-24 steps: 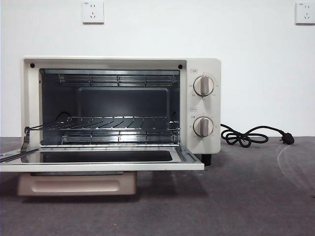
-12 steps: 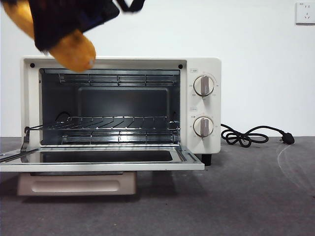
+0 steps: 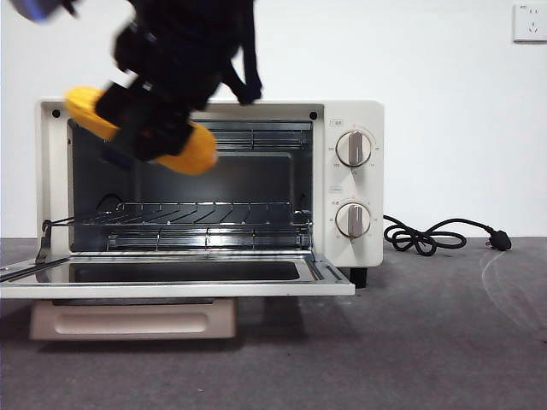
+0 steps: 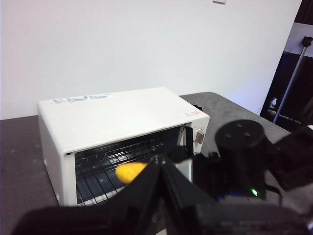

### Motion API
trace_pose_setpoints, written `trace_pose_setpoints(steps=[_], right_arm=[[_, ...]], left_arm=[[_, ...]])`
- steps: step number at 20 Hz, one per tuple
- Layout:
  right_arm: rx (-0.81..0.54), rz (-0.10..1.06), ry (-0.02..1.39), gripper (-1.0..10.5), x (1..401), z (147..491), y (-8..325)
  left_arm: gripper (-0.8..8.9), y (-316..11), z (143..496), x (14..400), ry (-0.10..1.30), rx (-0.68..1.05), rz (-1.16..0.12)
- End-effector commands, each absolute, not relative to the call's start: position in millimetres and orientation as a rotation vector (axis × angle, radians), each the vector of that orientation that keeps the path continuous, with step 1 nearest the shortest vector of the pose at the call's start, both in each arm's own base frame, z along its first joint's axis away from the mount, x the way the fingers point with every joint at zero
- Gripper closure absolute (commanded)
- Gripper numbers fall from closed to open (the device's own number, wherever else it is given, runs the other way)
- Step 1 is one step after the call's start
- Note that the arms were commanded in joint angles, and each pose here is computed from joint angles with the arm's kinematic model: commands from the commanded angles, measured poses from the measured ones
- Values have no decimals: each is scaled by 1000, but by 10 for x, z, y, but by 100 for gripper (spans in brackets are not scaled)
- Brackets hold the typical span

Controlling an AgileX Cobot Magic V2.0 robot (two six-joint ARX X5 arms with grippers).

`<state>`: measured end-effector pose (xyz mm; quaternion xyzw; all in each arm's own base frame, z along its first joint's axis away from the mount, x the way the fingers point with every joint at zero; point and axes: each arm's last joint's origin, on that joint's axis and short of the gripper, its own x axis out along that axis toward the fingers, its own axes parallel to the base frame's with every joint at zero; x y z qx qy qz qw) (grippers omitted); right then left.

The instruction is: Take the corn from the table,put the corn in the oven

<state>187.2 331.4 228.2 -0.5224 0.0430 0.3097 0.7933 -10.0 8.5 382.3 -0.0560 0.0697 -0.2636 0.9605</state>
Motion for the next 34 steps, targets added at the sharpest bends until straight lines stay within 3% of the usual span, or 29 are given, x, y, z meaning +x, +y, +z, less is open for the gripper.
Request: trace_pose_setpoints(steps=[1, 24, 30, 31, 34], right_arm=[[-1135, 634, 108, 958, 1986, 2242, 3276], [-1261, 649, 174, 958, 2442, 2008, 3048], [-1213, 603, 120, 945, 2509, 2064, 3056], [-1212, 603, 121, 933, 2517, 2070, 3054], [-1197, 636, 111, 691, 2527, 2069, 3051]], left_arm=[[819, 87, 3812, -101, 149, -117, -534], [819, 85, 3808, -97, 156, -115, -533], [819, 85, 3807, -98, 156, -115, -533], [819, 85, 3807, -98, 156, -115, -533], [819, 85, 3807, -98, 156, -115, -533]])
